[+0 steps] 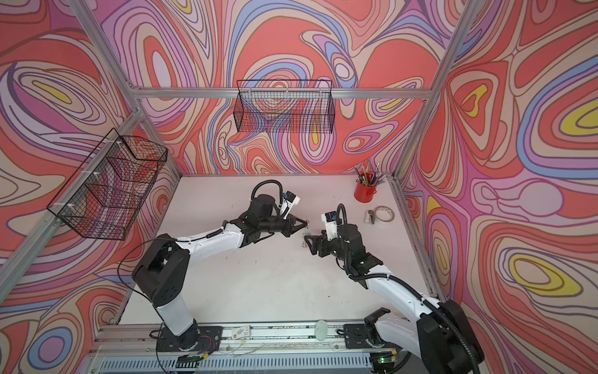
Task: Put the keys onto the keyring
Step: 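Hold the hoop up with the left gripper while the right gripper moves toward it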
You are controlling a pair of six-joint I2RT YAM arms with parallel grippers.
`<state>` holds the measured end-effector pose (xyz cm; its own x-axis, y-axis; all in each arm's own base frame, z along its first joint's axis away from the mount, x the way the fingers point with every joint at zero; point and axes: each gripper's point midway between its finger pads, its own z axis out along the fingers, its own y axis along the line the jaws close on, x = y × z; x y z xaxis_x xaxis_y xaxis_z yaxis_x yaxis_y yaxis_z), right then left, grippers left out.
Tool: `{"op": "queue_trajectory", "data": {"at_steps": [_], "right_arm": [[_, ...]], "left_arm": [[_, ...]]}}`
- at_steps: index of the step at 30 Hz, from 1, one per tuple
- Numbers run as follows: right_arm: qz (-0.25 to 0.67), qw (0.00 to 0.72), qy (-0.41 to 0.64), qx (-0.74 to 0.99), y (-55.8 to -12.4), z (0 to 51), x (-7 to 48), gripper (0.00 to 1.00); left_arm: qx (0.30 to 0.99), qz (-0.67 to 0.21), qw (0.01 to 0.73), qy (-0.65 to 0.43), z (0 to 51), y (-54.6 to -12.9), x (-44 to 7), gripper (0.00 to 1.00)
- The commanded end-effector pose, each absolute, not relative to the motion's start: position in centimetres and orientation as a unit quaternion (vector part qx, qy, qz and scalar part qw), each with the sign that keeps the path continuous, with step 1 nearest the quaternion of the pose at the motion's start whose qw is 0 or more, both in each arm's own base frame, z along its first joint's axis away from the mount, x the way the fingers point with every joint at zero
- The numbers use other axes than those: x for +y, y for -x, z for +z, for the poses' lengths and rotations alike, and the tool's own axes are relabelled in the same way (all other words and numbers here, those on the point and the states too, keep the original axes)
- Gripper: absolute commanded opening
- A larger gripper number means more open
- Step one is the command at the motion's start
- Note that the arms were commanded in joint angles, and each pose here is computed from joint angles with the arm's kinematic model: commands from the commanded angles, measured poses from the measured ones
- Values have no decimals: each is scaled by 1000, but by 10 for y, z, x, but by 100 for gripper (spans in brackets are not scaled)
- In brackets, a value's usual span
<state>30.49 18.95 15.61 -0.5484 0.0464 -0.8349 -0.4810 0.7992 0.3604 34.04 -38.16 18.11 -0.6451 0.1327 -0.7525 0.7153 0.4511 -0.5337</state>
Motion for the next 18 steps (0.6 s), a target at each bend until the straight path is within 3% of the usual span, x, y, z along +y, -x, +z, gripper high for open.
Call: {"op": "queue_trajectory", "data": {"at_steps": [1,14,18], "right_arm": [[327,466,133,811,-306,166,202,88],[308,462,124,823,-320,139,205,73],[311,449,132,827,-320,130,211,60]], "left_arm": [[789,-443,334,-262,197,-342,-381,0],[784,-450,338,-260,215,-338,-384,0],[784,-451,341,-257,218,-338,-383,0]]}}
